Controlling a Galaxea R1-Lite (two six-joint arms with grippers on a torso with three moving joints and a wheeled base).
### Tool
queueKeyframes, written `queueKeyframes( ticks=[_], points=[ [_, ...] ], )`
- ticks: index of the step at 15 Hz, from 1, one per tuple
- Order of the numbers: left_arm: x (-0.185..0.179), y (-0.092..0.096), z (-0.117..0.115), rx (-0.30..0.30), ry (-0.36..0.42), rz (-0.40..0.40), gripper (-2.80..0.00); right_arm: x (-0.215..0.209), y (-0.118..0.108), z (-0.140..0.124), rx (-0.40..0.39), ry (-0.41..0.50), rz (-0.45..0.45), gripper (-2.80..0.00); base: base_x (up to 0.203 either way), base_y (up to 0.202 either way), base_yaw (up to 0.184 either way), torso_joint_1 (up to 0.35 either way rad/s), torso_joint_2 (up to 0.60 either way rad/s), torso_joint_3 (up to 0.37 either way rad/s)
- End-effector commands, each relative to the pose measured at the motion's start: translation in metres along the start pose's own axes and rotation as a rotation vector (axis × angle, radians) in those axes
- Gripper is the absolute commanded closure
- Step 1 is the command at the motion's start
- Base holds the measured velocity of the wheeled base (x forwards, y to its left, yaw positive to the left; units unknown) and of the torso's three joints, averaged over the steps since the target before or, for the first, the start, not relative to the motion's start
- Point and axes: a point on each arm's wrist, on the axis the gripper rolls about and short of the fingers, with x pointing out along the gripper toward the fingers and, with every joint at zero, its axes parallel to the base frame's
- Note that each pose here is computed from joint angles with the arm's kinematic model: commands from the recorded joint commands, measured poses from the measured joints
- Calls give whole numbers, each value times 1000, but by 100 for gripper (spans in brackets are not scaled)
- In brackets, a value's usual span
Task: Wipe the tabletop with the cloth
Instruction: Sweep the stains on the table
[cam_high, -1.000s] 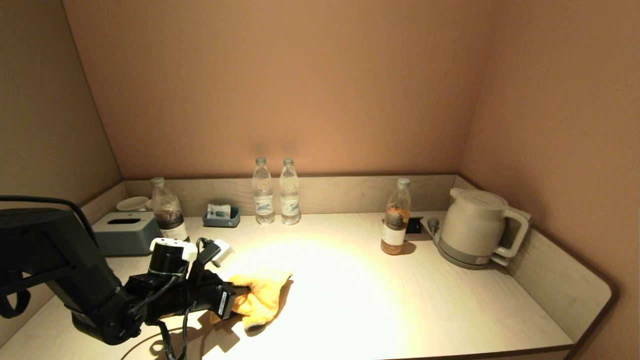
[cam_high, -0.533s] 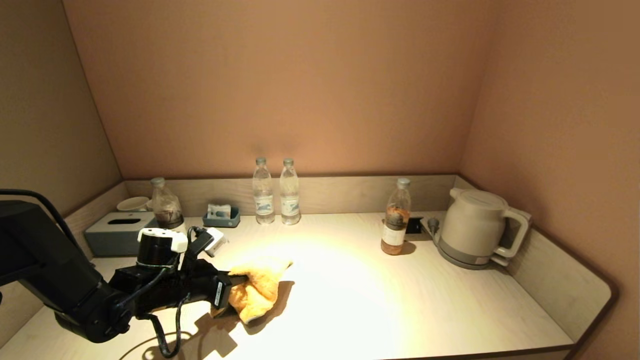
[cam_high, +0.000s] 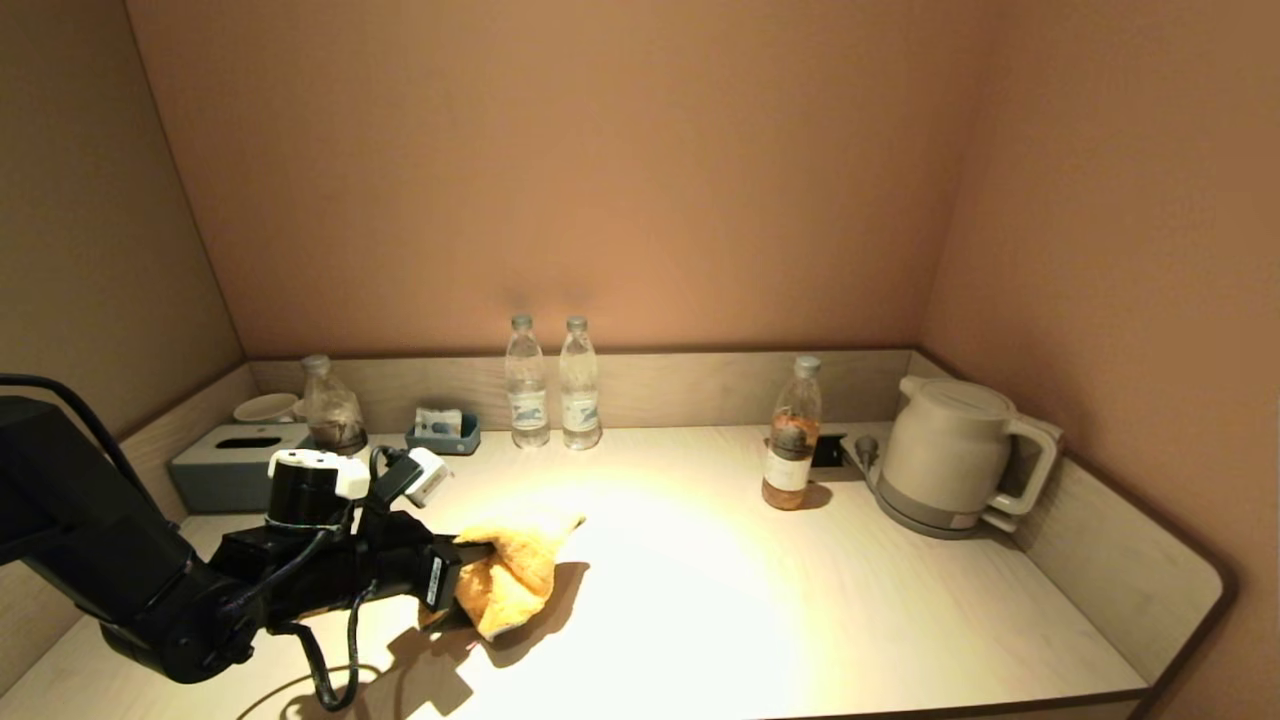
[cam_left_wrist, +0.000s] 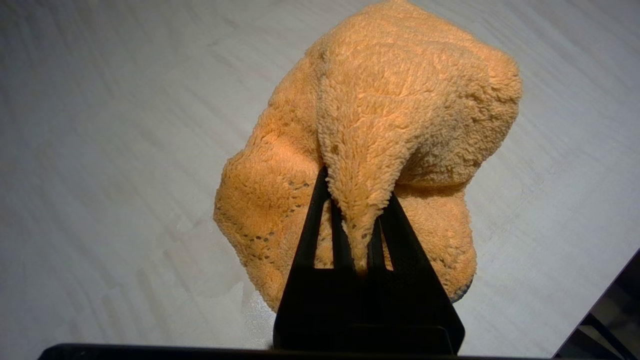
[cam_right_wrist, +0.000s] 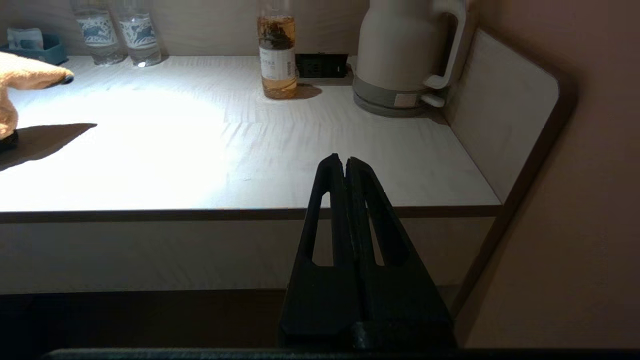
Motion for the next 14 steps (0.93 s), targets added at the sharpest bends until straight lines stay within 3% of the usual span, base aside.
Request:
queueKeyframes(
  ticks=[1,7,9,11,14],
  points=[
    [0,0,1,4,-8,-1,0,1,0,1,-39,-31,-7,0,0,0,0,0,0,0],
    [0,1,5,11,-21,1,0,1,0,1,-23,-27,-9,0,0,0,0,0,0,0],
    [-11,0,17,19,-61,20,0,1,0,1,-17,-27,-9,0,0,0,0,0,0,0],
    [-19,2,26,23,-86,87,0,1,0,1,-17,-27,-9,0,0,0,0,0,0,0],
    [-34,13,41,19,-123,305,0,1,0,1,-17,-27,-9,0,0,0,0,0,0,0]
  ],
)
